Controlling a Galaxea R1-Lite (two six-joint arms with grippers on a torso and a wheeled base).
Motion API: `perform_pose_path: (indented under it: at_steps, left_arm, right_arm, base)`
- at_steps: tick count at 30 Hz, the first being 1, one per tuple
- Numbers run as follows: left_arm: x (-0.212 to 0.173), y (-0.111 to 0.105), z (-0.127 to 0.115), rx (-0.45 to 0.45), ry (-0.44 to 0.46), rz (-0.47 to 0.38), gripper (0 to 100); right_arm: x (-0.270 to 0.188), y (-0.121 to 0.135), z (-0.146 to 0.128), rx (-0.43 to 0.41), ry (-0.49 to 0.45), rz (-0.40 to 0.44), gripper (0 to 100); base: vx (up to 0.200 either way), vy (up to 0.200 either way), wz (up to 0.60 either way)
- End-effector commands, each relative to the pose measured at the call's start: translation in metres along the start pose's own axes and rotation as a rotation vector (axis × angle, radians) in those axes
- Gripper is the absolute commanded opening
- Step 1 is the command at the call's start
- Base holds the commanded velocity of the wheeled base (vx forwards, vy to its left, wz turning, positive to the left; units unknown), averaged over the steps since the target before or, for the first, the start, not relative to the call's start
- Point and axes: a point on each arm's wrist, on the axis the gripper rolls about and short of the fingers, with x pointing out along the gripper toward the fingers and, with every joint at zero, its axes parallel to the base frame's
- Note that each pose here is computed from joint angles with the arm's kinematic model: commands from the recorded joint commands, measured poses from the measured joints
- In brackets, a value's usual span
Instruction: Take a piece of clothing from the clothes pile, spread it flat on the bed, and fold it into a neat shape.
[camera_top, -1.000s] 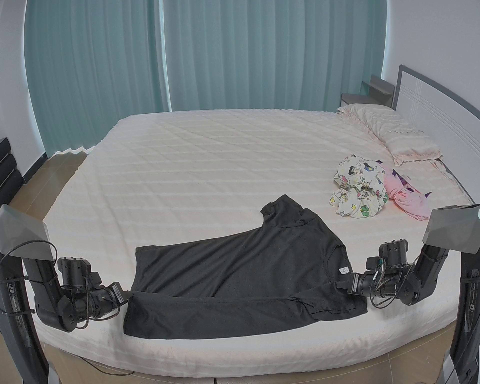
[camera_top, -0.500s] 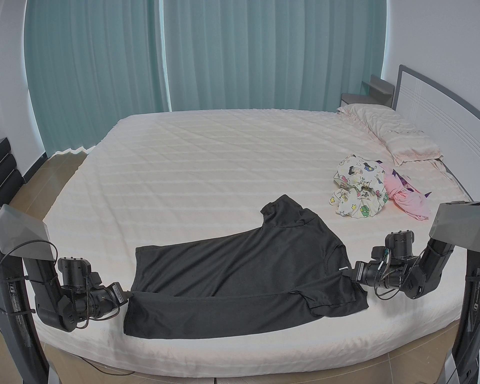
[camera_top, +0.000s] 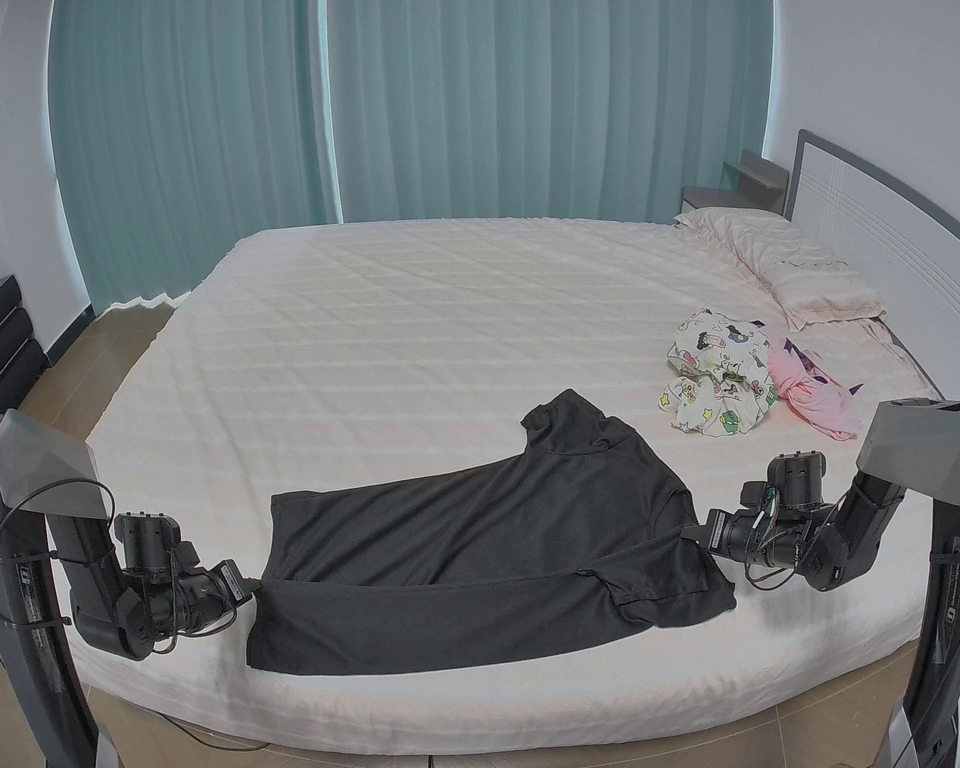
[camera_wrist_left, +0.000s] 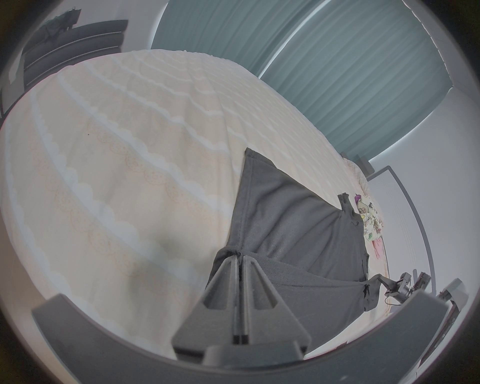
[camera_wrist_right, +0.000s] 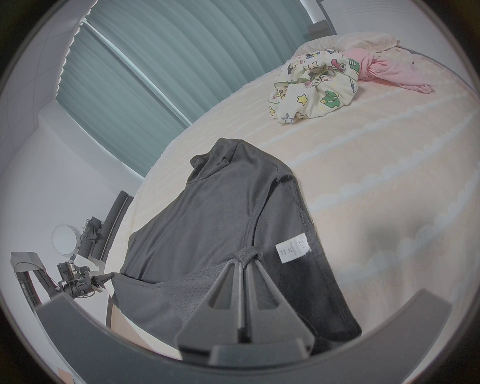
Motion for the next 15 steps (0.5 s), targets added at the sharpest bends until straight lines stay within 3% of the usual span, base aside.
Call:
perform_pose_path:
  at_steps: [1, 15]
  left_arm:
    - [0.003, 0.001, -0.001, -0.01, 0.001, 0.008, 0]
    - [0.007, 0.004, -0.006, -0.006, 0.023, 0.019, 0]
  right_arm:
    - [0.003, -0.001, 0.001, 0.017, -0.001, 0.001, 0]
    - [0.018, -0.01, -0.01, 0.019, -0.009, 0.004, 0]
  base:
    - [0.0, 0.0, 0.0]
    - [0.0, 0.0, 0.0]
